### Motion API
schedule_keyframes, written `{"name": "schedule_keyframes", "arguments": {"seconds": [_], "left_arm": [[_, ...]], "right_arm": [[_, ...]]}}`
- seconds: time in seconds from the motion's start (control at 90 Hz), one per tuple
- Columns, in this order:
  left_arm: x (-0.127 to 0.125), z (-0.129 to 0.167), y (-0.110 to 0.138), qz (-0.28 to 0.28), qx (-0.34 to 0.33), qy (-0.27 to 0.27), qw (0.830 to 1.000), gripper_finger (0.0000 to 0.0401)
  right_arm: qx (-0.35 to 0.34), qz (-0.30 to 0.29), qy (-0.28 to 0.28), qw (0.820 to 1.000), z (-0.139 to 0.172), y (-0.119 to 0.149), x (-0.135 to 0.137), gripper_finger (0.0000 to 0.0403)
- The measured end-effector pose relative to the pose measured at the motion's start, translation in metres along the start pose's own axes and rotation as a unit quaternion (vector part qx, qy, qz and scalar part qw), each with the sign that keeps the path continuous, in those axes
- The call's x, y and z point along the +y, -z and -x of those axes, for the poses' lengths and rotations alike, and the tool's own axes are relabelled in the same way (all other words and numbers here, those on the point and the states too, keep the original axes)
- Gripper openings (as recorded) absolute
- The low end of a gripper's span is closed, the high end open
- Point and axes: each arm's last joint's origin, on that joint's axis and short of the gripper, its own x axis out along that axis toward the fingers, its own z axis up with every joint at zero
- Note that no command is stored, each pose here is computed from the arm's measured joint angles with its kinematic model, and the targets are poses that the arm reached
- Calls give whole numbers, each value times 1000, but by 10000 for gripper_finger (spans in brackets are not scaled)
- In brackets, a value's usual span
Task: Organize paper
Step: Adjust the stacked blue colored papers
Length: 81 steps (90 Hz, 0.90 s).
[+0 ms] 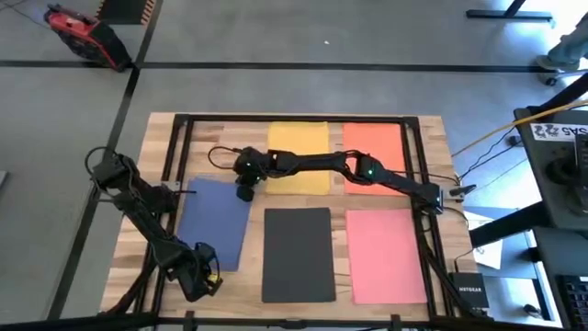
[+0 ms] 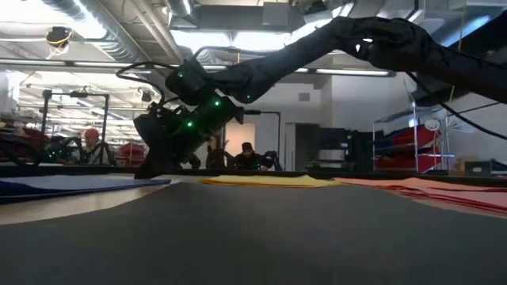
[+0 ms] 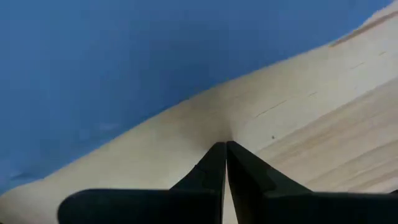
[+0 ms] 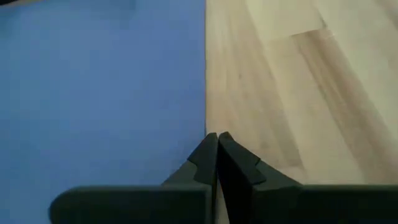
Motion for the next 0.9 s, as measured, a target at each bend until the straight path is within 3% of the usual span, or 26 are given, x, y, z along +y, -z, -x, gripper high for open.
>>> {"name": "schedule_keyframes", "arguments": {"seconds": [0.356,0.678,0.9], "left_arm": [[0,0,0,-15,-1,-2,1000,0],[-1,1,0,-15,-3,1,1000,0],[-17,31,5,-67,-62,88,992,0]], "right_arm": [[-14,3,-37,999,-2,-1,3,0],[-27,16,-24,999,10,-13,8,0],[-49,55,-20,997,48,-44,20,0]]}}
